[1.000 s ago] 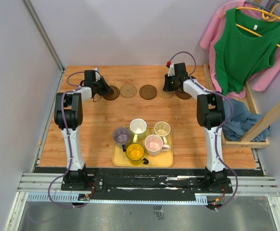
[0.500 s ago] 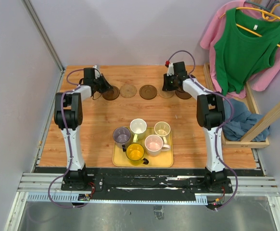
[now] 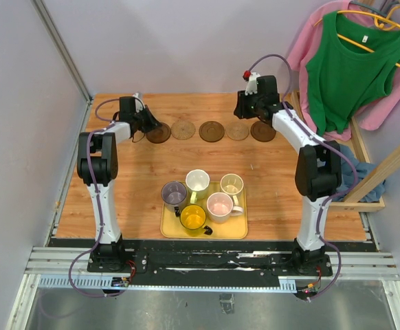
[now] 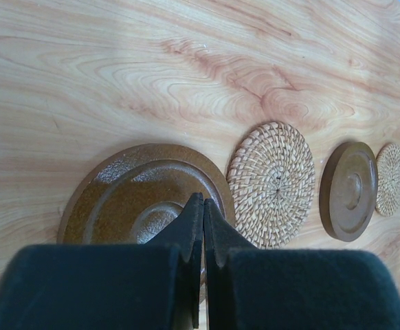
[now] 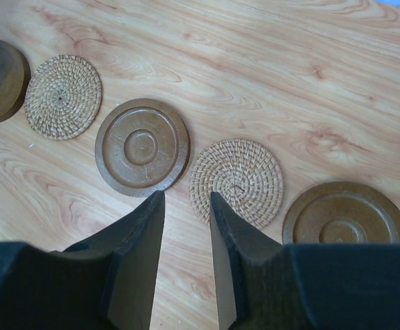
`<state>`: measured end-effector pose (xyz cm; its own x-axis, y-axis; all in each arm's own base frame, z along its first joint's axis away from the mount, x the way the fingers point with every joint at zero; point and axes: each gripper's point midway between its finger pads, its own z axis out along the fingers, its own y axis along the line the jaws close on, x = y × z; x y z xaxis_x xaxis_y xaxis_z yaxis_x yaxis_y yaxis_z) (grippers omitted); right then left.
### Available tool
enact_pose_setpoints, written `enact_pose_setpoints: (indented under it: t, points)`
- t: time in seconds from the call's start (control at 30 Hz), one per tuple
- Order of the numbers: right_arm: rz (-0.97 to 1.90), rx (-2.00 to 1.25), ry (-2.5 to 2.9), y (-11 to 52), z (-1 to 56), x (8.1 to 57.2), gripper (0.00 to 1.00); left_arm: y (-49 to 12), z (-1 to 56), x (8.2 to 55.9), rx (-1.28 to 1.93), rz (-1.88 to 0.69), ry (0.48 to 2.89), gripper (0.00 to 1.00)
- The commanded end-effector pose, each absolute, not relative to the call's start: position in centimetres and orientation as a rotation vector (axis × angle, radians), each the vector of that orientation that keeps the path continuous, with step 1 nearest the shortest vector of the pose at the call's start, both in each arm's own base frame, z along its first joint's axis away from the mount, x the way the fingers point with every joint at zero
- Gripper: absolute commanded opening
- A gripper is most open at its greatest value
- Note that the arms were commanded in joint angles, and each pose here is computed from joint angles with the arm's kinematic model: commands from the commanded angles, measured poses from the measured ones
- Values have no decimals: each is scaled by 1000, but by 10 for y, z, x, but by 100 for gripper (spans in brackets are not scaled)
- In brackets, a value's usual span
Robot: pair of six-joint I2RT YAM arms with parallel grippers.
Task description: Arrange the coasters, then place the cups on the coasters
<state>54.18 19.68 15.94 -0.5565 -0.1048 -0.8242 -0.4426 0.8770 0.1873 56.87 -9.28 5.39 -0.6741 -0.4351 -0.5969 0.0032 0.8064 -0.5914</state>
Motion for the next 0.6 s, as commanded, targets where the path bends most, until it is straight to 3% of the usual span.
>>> enact_pose_setpoints:
  t: [0.0,0.57]
  points:
    - [425,-377,2117,194,171,531,34,-90,61,568,-310,-725,2201,0]
    - [356,-308,2083,175,201,509,28,-80,28,562,-369,-658,2306,1]
